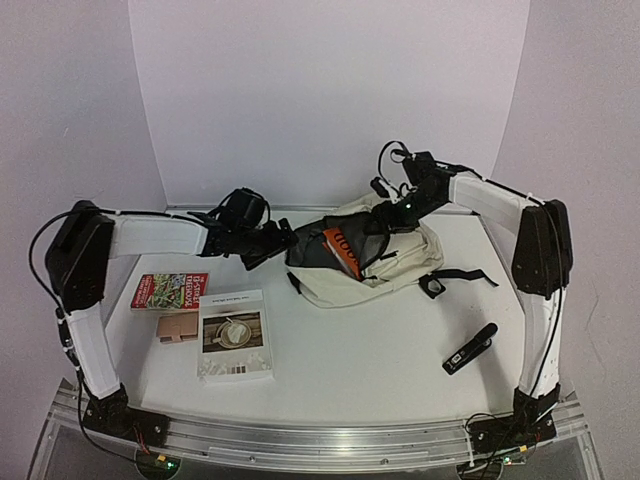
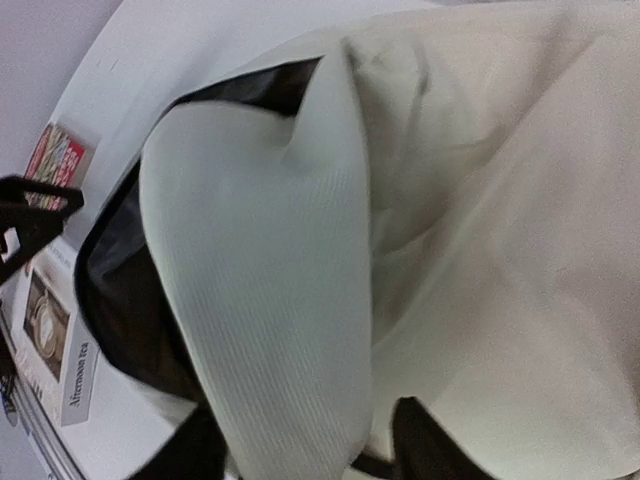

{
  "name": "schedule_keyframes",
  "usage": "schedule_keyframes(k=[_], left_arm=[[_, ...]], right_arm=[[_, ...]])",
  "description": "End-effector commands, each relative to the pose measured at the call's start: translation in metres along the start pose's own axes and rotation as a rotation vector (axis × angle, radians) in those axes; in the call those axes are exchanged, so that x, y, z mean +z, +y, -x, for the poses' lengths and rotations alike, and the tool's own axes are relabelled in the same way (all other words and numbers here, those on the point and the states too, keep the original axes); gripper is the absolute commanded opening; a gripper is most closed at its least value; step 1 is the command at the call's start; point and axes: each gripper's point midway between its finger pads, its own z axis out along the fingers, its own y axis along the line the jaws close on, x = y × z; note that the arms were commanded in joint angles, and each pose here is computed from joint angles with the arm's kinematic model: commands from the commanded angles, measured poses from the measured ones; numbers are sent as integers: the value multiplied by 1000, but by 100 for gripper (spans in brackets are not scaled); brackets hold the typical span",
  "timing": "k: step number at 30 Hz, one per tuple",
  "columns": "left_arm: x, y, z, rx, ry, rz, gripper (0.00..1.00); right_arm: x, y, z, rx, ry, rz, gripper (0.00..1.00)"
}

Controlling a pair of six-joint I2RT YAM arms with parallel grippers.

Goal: Pack the student bag
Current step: Adjust the student bag at the center of the board, then pick up the book from the center of the board.

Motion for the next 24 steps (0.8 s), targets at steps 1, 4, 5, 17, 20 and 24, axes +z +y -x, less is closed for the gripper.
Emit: schedule_keyframes(k=[1,4,5,17,20,24], left_arm=[[-62,17,-1,36,-46,82,100],[-88,40,-16,3,-45,130,100],[-96,50,-22,-15,-42,145,100],[-164,127,-83,-145,-4,313,100],[-168,136,-95,-164,18,346,100],[-164,144,-109,-196,47,368,100]], right_arm=[[-44,81,-2,-131,-54,87,93],[-51,104,-15,-149,-46,107,98],[-49,109,-22,-152,-34,112,98],[4,182,-77,-234,2,64,98],[15,192,-85,-231,26,109,98],[21,195,-97,-230,53,150,98]])
